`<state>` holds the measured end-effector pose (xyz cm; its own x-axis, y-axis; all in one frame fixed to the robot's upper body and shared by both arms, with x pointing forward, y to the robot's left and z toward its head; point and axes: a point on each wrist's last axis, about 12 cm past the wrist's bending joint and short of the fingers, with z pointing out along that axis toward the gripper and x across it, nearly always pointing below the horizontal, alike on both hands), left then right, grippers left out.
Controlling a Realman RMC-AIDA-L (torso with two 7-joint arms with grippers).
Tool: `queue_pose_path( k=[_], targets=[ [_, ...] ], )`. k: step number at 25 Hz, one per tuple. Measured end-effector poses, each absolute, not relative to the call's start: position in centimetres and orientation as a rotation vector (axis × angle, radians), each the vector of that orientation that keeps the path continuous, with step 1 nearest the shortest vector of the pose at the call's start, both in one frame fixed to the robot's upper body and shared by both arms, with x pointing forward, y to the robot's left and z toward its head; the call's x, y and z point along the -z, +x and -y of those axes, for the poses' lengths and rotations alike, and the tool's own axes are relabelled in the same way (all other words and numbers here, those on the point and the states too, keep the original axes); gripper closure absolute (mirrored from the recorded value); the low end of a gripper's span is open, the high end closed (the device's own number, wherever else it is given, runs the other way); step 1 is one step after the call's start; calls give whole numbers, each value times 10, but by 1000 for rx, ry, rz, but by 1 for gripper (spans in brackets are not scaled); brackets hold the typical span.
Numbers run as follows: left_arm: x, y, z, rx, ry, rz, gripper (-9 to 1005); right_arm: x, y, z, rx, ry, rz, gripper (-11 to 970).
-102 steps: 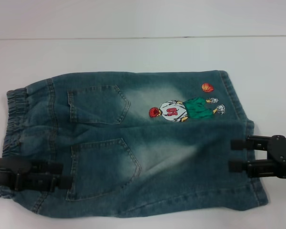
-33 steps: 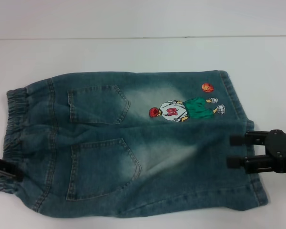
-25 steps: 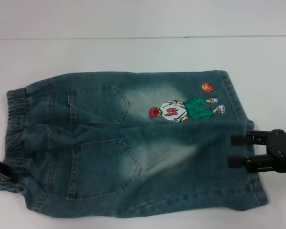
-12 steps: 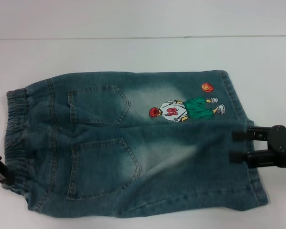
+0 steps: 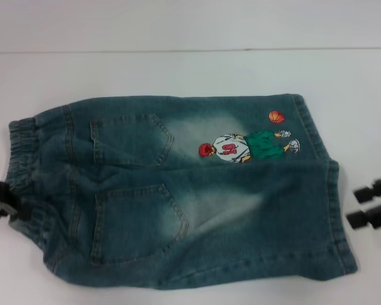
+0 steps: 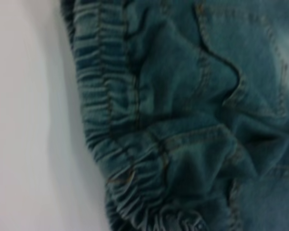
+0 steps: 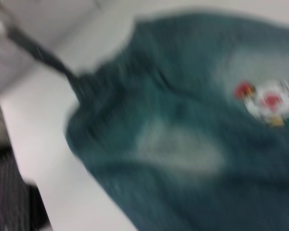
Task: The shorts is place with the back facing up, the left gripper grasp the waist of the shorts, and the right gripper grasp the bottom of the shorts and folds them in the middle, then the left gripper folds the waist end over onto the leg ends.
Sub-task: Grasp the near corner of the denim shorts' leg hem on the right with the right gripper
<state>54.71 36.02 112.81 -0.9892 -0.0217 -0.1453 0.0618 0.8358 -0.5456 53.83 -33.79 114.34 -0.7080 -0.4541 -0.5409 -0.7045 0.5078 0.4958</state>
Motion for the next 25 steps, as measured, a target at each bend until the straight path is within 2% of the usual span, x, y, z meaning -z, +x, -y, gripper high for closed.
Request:
queue_pose_path(
  k=[4,12,25],
  targets=[
    [-1130,548,-363,875,-2,-2835,960,-1143,541,342,-907,-1062,-2552,45],
    [-1131,552,-360,883,0,-2824,956,-1134,538,331,-875,-1210,-2651,44],
    [-1125,554,-355,894,2,-2825,950,-1116,545,310,-905,-1260,-2660,45]
  ],
)
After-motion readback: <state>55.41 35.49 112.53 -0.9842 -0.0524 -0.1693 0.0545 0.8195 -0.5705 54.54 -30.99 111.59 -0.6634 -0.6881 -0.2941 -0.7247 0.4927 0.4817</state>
